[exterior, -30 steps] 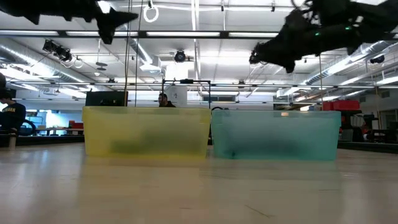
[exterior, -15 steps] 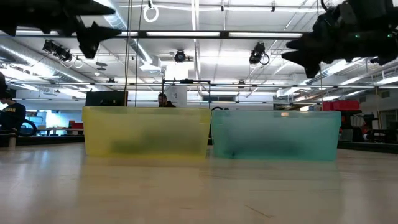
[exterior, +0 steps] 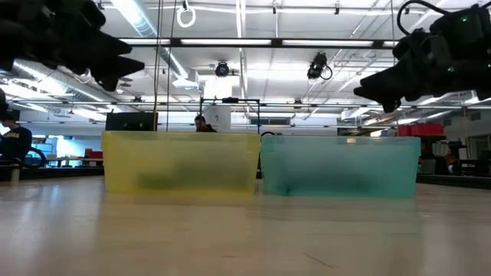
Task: Pick & Place USB Port
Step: Return to Home Position
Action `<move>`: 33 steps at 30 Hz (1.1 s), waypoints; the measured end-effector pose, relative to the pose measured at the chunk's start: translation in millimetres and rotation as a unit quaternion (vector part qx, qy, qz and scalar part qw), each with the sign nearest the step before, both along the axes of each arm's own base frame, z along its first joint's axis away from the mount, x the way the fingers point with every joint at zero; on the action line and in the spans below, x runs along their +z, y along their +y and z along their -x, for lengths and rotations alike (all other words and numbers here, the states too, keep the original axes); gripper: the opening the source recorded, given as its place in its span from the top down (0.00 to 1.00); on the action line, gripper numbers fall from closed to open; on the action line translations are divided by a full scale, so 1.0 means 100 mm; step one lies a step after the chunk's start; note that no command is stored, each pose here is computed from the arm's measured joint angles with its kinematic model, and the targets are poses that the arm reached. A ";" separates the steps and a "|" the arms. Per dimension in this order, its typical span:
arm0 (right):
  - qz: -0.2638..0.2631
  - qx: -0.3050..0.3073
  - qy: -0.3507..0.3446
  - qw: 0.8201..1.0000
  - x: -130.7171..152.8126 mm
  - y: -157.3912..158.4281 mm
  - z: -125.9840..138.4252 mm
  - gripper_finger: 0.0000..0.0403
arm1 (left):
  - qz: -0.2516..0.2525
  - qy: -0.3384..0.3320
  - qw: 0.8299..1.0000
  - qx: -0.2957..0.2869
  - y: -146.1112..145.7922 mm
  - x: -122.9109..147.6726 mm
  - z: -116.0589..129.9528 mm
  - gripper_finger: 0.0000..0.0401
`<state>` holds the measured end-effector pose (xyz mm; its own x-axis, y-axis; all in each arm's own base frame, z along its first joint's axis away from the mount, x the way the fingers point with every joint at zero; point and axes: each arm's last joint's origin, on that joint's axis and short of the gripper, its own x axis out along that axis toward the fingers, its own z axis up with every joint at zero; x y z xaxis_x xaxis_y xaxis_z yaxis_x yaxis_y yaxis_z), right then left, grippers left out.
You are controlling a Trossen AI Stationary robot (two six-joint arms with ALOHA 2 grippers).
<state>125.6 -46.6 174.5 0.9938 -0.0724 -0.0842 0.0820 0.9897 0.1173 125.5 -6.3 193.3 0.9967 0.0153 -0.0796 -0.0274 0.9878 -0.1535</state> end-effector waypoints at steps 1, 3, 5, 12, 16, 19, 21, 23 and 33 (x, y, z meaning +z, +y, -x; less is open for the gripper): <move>0.005 0.000 -0.004 1.000 -0.01 0.00 0.00 0.58 | -0.018 -0.007 1.000 -0.003 -0.01 0.01 0.00 0.45; 0.011 0.000 -0.017 1.000 -0.01 0.00 0.01 0.57 | -0.038 -0.018 0.999 0.002 -0.01 0.03 0.00 0.45; 0.009 0.000 -0.035 0.999 -0.03 0.01 0.02 0.57 | -0.049 -0.021 0.999 0.006 -0.01 0.04 0.00 0.45; -0.015 0.006 -0.031 0.999 -0.09 0.03 0.03 0.57 | -0.053 -0.027 0.998 -0.020 -0.03 0.05 0.01 0.45; -0.035 0.031 -0.031 0.998 -0.09 0.09 0.01 0.57 | -0.040 -0.050 0.998 -0.026 -0.06 0.09 0.05 0.45; -0.032 0.048 -0.039 0.998 -0.07 0.14 -0.01 0.57 | -0.052 -0.050 0.997 0.014 -0.04 0.10 0.11 0.45; -0.033 0.063 -0.054 0.996 -0.04 0.18 -0.02 0.57 | -0.052 -0.053 0.996 0.049 -0.02 0.11 0.14 0.45; -0.053 0.074 -0.056 0.994 -0.03 0.20 -0.02 0.57 | -0.043 -0.061 0.995 0.066 -0.01 0.12 0.16 0.45; -0.102 0.078 -0.054 0.990 -0.03 0.22 -0.03 0.57 | 0.051 -0.075 0.994 0.068 -0.01 0.13 0.17 0.45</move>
